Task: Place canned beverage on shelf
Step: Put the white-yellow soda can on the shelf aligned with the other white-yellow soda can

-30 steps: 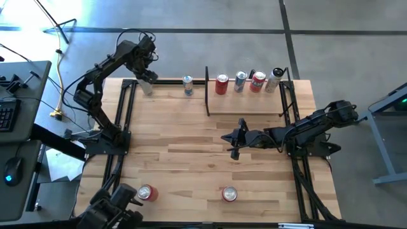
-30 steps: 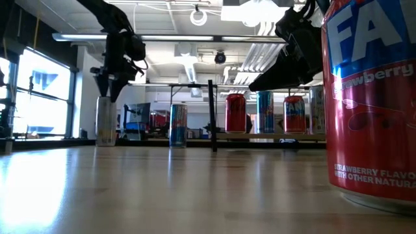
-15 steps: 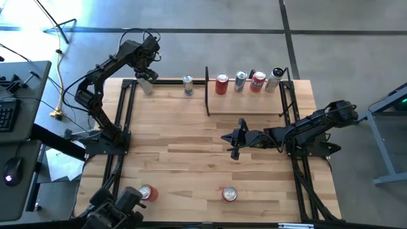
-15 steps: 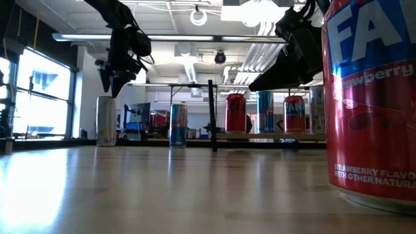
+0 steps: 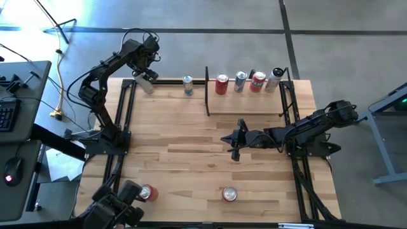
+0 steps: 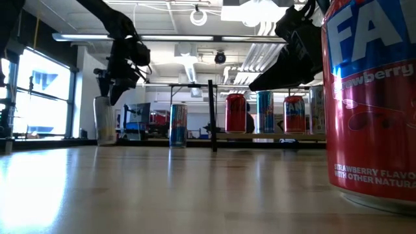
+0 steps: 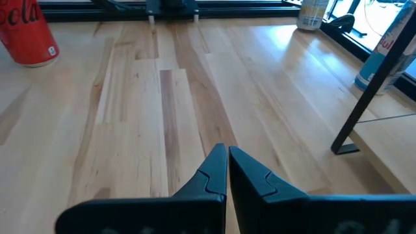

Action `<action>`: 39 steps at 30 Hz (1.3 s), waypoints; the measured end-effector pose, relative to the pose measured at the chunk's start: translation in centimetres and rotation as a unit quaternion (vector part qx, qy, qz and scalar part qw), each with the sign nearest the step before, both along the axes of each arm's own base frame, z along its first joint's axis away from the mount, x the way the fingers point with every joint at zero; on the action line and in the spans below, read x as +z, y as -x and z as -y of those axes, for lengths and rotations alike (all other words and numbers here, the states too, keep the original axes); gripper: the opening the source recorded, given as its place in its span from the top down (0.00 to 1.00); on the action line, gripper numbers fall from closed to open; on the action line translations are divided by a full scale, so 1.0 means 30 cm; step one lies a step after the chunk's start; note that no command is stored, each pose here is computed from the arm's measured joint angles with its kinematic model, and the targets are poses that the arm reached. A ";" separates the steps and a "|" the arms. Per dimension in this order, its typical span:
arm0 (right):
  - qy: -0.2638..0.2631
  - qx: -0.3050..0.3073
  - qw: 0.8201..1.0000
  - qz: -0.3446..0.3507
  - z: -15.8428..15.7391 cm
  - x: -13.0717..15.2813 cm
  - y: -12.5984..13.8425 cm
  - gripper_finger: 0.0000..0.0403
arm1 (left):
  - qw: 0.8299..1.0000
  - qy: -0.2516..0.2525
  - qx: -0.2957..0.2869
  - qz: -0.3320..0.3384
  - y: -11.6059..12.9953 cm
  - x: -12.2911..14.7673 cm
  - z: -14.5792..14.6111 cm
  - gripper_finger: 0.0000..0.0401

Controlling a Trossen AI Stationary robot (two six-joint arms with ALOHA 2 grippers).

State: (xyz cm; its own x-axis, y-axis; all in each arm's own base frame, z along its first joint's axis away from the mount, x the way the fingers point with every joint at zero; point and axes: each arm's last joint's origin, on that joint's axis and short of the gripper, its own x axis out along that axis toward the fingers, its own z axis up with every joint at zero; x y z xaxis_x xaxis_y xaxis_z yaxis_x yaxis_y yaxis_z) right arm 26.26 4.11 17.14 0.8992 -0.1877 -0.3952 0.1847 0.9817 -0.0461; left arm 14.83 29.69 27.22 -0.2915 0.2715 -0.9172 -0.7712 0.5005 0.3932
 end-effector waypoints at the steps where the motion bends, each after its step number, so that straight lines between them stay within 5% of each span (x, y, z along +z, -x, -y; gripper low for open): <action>1: 0.000 0.000 1.000 0.000 0.000 0.000 0.000 1.00 | 1.000 0.003 -0.001 0.004 -0.001 0.000 0.001 0.32; 20: 0.000 0.000 1.000 0.000 0.000 0.000 0.000 1.00 | 0.998 0.031 -0.055 0.024 -0.064 0.038 0.085 0.41; 26: 0.000 0.000 1.000 0.000 0.000 0.000 0.000 1.00 | 0.997 0.009 -0.060 0.037 -0.058 0.156 0.115 0.48; 33: 0.000 0.000 1.000 0.000 0.000 0.000 0.000 1.00 | 0.991 -0.085 -0.080 0.058 -0.043 0.320 0.179 0.72; 36: 0.000 0.000 1.000 0.000 0.000 0.000 0.000 1.00 | 0.985 -0.066 -0.134 0.082 -0.048 0.340 0.212 0.92; 39: 0.000 0.000 1.000 0.000 0.000 0.000 0.000 1.00 | 0.981 -0.064 -0.155 0.101 -0.050 0.352 0.226 0.96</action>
State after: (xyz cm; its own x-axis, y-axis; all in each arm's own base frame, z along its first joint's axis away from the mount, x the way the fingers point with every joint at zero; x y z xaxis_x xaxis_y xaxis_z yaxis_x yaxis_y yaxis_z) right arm 26.25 4.11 17.14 0.8990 -0.1882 -0.3954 0.1850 0.9816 -0.0464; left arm 16.31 22.93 37.78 0.0066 0.4352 -0.9003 -0.6590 0.6791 0.3235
